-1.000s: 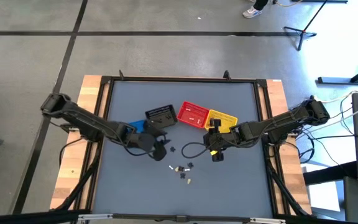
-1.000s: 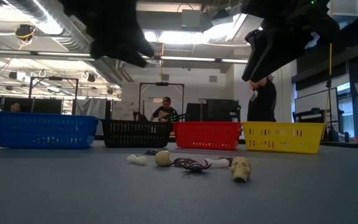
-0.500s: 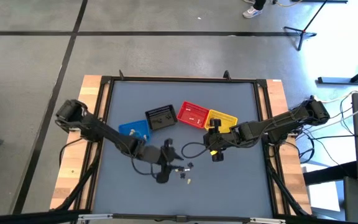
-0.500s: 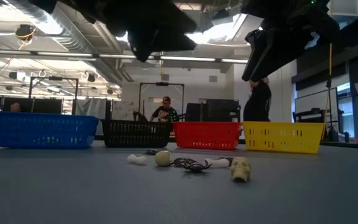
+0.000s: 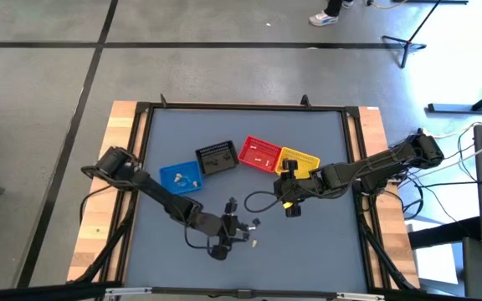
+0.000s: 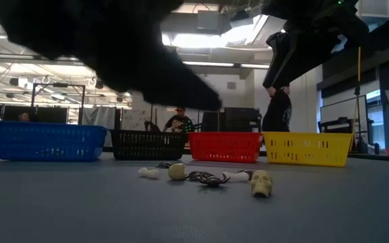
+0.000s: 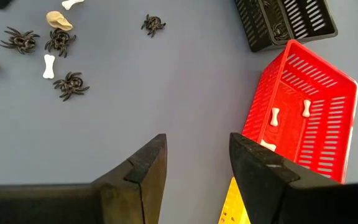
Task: Sort Halloween decoration
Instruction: Put the black spider toy into the black bin
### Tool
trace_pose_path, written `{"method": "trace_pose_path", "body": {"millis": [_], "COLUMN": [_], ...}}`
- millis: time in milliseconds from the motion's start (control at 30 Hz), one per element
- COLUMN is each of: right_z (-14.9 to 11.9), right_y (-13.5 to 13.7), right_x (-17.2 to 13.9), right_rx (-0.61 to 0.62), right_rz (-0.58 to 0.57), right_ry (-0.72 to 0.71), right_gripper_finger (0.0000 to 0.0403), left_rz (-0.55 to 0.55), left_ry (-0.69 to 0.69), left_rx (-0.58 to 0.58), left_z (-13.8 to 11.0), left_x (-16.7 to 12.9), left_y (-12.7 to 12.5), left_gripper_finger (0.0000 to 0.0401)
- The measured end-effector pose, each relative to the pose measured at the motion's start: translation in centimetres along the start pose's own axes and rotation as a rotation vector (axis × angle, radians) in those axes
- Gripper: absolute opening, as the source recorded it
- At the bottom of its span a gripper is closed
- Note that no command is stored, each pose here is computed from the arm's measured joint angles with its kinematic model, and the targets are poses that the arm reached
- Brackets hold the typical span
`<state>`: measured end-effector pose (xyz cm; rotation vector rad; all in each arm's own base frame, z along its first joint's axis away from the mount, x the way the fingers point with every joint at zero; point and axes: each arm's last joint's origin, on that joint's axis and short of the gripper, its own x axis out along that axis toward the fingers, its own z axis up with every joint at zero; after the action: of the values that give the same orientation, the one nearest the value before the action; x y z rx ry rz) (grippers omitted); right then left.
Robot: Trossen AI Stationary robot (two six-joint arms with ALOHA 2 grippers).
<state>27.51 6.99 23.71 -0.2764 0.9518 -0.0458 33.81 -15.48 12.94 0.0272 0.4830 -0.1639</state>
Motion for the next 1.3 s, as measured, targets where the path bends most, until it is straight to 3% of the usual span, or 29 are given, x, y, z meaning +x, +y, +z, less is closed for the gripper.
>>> {"method": "trace_pose_path", "body": {"millis": [333,533,1300], "right_z": [0.0,0.0,0.4], "right_y": [0.0,0.0,0.0], "right_x": [0.0,0.0,0.0], "right_rx": [0.000,0.000,0.013], "right_rz": [0.000,0.000,0.001], "right_ry": [0.000,0.000,-0.040], "right_gripper_finger": [0.0172,0.0172,0.0172], "left_rz": [-0.023,-0.018,0.015], "left_ry": [0.009,0.014,0.082], "left_rx": [0.005,0.098,0.179], "left_z": [-2.4,-2.6,-3.3], "left_x": [1.9,2.0,2.0], "left_y": [-0.2,-0.2,0.1], "left_gripper_finger": [0.0147,0.0146,0.0146]}}
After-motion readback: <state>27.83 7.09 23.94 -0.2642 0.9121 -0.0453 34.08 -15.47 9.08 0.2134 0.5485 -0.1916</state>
